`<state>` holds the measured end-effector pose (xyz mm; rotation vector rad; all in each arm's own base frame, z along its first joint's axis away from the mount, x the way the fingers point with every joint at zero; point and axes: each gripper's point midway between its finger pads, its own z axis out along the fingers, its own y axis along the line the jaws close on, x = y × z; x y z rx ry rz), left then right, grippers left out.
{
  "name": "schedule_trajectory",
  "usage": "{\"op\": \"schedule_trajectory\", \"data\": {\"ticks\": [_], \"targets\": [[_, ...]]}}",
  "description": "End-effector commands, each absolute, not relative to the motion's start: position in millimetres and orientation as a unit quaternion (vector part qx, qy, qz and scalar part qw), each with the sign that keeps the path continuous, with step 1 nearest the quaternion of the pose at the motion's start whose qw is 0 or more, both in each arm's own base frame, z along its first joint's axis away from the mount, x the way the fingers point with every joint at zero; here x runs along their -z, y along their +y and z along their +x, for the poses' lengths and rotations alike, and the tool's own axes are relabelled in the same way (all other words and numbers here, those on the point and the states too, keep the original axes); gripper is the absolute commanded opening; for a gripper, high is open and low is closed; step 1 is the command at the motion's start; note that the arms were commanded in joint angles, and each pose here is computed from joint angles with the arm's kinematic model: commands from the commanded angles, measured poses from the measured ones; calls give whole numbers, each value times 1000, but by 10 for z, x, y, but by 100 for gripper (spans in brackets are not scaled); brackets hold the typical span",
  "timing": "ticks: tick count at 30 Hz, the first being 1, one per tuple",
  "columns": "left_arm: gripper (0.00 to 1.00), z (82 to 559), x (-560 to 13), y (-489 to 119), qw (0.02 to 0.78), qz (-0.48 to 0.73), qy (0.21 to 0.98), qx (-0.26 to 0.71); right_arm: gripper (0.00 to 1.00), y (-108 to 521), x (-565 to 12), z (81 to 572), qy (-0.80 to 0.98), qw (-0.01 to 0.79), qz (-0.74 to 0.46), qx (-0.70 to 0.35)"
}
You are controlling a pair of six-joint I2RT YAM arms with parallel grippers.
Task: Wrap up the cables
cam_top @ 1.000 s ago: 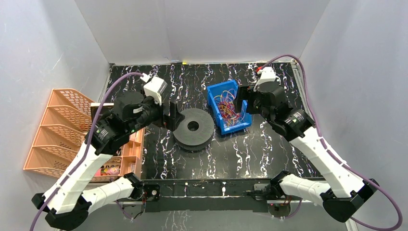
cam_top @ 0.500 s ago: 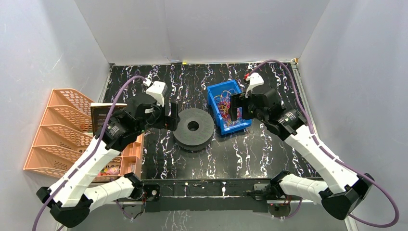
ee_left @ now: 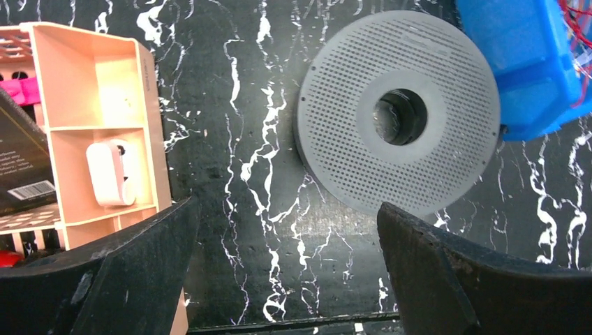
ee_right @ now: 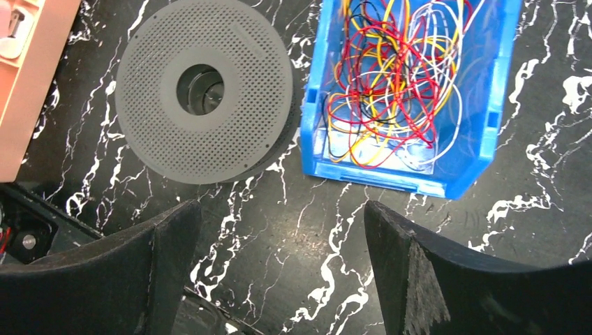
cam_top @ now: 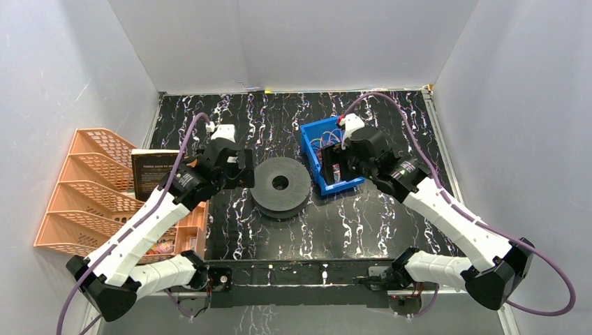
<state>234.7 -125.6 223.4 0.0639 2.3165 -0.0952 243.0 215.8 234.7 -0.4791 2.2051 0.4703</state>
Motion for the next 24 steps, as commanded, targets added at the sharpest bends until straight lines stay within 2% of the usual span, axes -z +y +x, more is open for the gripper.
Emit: {"op": "schedule_trajectory", "data": {"ticks": [1,9,16,24], "targets": [[99,2427,-2106,-1005,389,-29,921,2,94,2282,-2354,2357,870,407,-197,-199],[98,2753,-1873,-643,361,-146,921,31,94,2309,-2282,2285,871,401,-197,-204],[96,2933,-1766,-923,346,-132,925,88,95,2216,-2232,2390,877,416,-166,-174],[96,2964,-1616,-992,319,-128,935,92,94,2201,-2220,2612,882,431,-132,-136]]}}
